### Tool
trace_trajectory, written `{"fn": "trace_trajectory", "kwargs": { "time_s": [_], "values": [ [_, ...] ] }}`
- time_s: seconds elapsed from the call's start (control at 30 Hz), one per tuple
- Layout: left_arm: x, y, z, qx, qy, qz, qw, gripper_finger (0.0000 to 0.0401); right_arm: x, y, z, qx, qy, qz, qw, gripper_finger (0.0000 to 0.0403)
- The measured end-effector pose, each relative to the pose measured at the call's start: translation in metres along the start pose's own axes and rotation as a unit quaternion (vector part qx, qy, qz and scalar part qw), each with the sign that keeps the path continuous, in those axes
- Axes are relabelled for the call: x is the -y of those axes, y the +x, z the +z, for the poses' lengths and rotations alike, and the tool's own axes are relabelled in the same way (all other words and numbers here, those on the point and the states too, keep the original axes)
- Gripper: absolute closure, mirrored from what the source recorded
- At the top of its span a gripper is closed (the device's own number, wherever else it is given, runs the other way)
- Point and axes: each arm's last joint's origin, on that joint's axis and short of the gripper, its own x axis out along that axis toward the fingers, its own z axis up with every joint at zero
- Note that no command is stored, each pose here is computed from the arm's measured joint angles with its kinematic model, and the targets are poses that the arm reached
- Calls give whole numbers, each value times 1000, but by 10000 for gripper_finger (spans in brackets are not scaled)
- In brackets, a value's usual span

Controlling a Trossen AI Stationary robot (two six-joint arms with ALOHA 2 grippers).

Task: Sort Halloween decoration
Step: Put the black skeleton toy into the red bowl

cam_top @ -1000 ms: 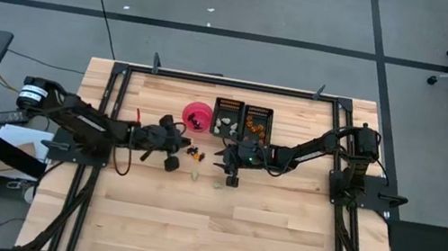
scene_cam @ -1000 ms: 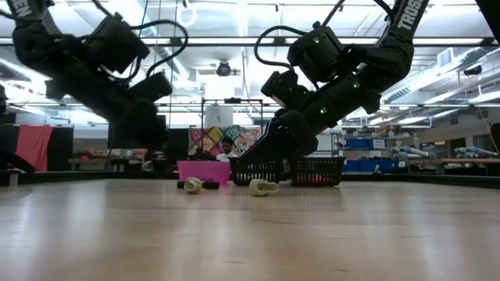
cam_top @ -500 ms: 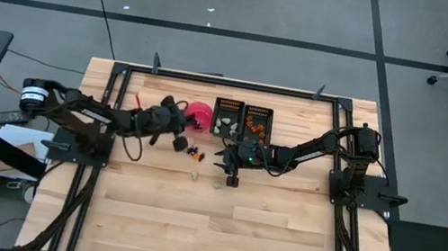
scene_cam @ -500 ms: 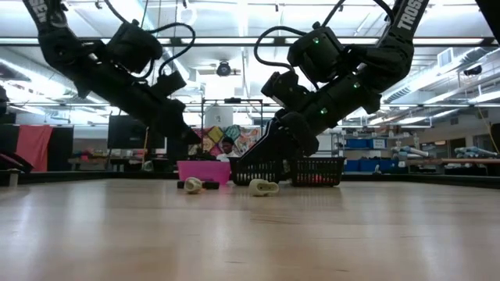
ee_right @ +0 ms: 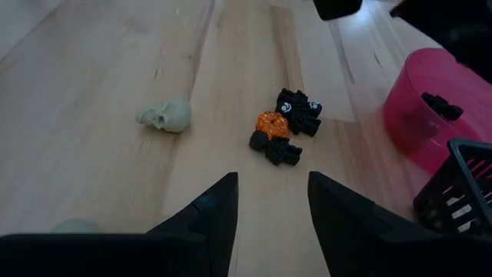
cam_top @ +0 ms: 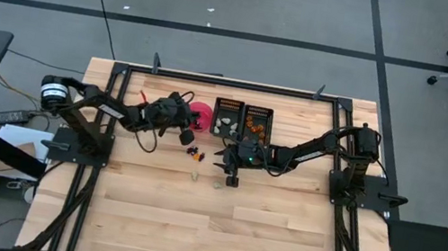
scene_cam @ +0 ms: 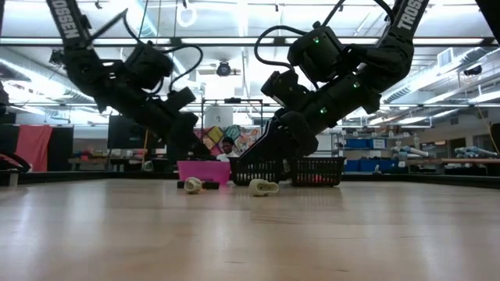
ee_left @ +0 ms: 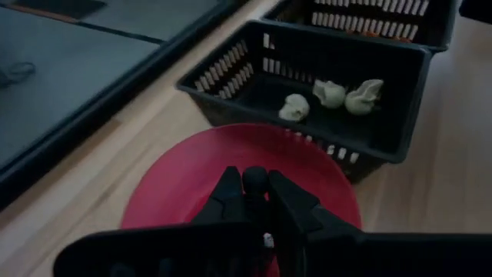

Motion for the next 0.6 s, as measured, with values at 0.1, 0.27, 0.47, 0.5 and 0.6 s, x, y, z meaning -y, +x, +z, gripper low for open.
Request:
{"fn": "trace_trajectory", "kwargs": {
  "time_s": [0.1, 0.27, 0.47, 0.5, 0.6],
  "values": [
    [0, 11, 6, -15, -3, -17, 1000, 385, 0, 0, 0, 1, 0, 0, 1000, 241],
    [-1, 27, 8, -53, 9, -14, 998, 385, -2, 0, 0, 0, 2, 8, 1000, 241],
    [1, 30, 9, -63, -10, -15, 998, 362, -5, 0, 2, 6, -3, 12, 1000, 240],
    [2, 30, 9, -62, -12, -17, 998, 351, -5, 0, 1, 5, -4, 12, 1000, 241],
    [5, 29, 9, -63, -16, -21, 998, 314, -4, 0, 1, 5, -3, 11, 1000, 241]
  ]
}}
